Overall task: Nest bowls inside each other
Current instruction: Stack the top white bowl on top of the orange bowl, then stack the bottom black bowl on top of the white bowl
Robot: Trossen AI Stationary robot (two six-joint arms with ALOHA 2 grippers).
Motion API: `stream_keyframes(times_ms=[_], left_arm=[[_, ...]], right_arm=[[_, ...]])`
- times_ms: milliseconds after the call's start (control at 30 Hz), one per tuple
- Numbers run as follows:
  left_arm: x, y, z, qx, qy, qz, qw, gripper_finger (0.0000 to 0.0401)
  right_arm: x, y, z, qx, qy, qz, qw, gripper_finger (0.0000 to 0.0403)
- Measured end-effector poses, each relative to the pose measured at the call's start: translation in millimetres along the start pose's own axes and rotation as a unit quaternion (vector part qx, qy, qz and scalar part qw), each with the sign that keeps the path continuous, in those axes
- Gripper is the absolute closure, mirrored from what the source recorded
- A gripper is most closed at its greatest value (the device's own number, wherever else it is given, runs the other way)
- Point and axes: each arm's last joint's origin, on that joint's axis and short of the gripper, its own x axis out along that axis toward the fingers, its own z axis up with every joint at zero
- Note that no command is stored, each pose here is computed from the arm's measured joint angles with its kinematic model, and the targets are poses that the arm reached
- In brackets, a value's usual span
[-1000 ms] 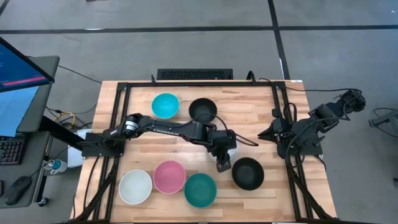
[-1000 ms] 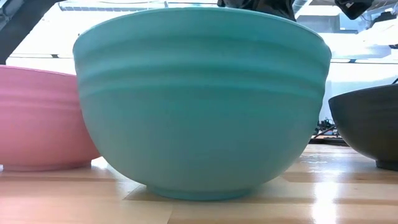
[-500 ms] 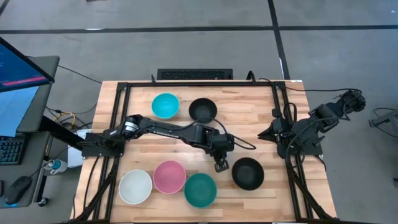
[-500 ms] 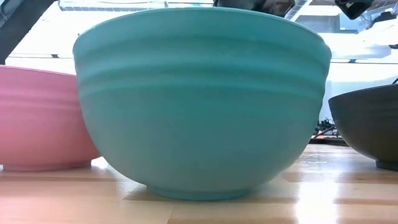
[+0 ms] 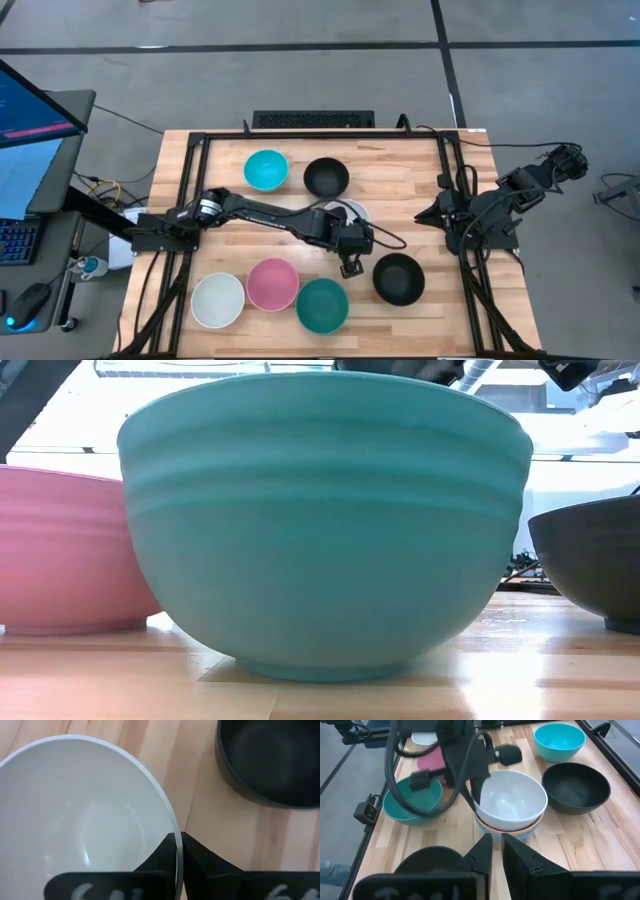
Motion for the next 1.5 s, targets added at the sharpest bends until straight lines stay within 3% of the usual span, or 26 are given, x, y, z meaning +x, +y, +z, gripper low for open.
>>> stream_keyframes(times_ms=[133, 300, 600, 900, 1200, 1367, 1500], left_arm=[[19, -2, -2, 0.004, 0.017, -0.023, 1.000, 0.0390], [23, -1, -3, -0.002, 0.031, -0.050, 0.998, 0.0349], [4, 14, 18, -0.026, 0.012, -0.093, 0.995, 0.0283], [-56, 18, 46, 0.040, -0.061, -0.073, 0.995, 0.0277], [-91, 43, 46, 0.026, -0.063, -0.047, 0.997, 0.0277], [-95, 43, 46, 0.029, -0.065, -0.046, 0.996, 0.0277], [-95, 44, 42, 0.044, -0.046, -0.041, 0.997, 0.0277]], right_arm=[[0, 0, 1, 0.001, -0.002, 0.001, 1.000, 0.0339], [4, 2, 0, -0.004, 0.009, -0.003, 1.000, 0.0339], [21, 10, 1, -0.018, 0.042, -0.014, 0.999, 0.0331], [38, 3, 3, -0.011, 0.074, -0.062, 0.995, 0.0330], [67, -25, 6, 0.027, 0.140, -0.154, 0.978, 0.0331], [81, -28, -1, 0.053, 0.221, -0.105, 0.968, 0.0331], [88, -18, -5, 0.087, 0.274, 0.005, 0.958, 0.0331]])
